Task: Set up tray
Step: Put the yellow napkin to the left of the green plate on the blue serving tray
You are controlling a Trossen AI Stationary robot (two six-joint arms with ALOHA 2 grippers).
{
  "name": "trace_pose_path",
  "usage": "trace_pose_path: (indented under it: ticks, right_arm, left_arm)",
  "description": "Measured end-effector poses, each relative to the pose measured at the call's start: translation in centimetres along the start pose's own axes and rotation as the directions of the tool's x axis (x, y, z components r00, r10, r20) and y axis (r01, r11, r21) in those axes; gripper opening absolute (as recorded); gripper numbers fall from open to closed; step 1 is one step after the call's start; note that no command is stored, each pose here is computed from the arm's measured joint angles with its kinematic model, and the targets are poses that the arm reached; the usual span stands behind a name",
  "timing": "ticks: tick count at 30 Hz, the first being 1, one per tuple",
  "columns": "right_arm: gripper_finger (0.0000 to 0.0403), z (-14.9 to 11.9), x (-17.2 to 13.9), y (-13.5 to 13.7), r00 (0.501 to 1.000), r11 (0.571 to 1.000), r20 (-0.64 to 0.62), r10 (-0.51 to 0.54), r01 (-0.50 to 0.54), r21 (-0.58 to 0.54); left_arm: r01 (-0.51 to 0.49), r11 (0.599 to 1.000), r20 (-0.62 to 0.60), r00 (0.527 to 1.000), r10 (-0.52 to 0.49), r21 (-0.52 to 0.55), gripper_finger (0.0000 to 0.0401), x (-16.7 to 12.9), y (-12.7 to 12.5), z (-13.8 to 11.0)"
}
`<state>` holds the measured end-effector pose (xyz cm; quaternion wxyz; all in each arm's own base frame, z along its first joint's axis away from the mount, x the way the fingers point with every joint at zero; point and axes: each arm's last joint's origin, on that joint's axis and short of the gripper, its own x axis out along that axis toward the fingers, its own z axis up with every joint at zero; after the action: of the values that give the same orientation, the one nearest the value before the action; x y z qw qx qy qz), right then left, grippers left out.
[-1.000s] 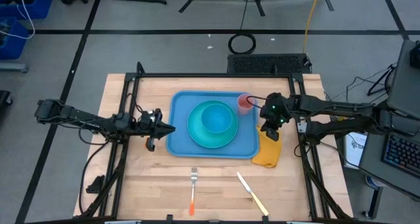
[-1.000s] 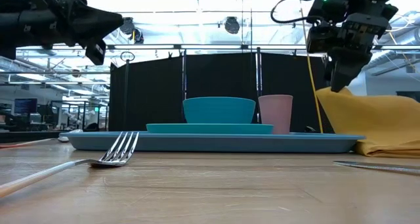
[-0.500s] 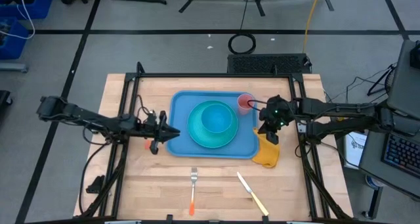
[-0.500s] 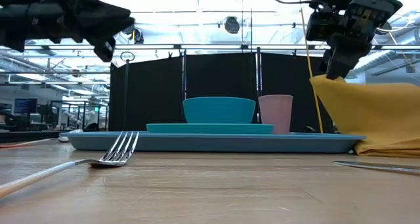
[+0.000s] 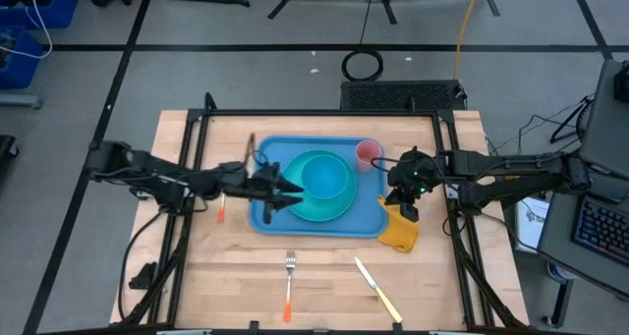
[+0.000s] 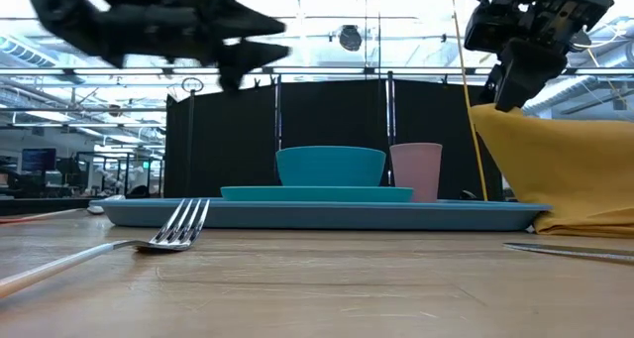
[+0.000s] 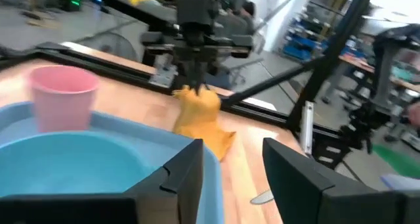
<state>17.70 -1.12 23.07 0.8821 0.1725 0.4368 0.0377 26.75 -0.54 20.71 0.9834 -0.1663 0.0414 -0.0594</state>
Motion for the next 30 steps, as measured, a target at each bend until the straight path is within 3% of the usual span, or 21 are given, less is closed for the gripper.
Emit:
trace_pose_path:
  ticks: [3, 10, 14, 23, 30]
  right_arm:
    - [0.0000, 0.0, 0.1, 0.2, 1.000, 1.000, -0.002, 0.004, -0.004, -0.015]
    - [0.0000, -0.1, 0.2, 0.7, 1.000, 0.998, 0.000, -0.003, 0.003, -0.055]
    - [0.0000, 0.0, 0.2, 0.9, 1.000, 0.998, 0.006, 0.001, -0.001, -0.070]
    - [0.0000, -0.1, 0.3, 1.6, 1.000, 0.994, 0.020, 0.013, -0.011, -0.112]
    - [0.0000, 0.0, 0.3, 1.9, 0.999, 0.991, 0.027, 0.029, -0.026, -0.131]
  left_arm:
    - [0.058, 0.998, -0.048, 0.997, -0.058, -0.002, 0.0185, 2.5, 0.5, 0.4]
    - [0.034, 0.999, -0.122, 0.992, -0.039, -0.037, 0.0264, 7.3, 2.3, 0.5]
    - [0.095, 0.994, -0.153, 0.983, -0.102, -0.055, 0.0295, 9.8, 3.1, 0.9]
    - [0.076, 0.996, -0.263, 0.963, -0.063, 0.039, 0.0325, 14.4, 4.2, 0.3]
    - [0.109, 0.985, -0.265, 0.962, -0.070, 0.136, 0.0331, 17.1, 3.9, 0.2]
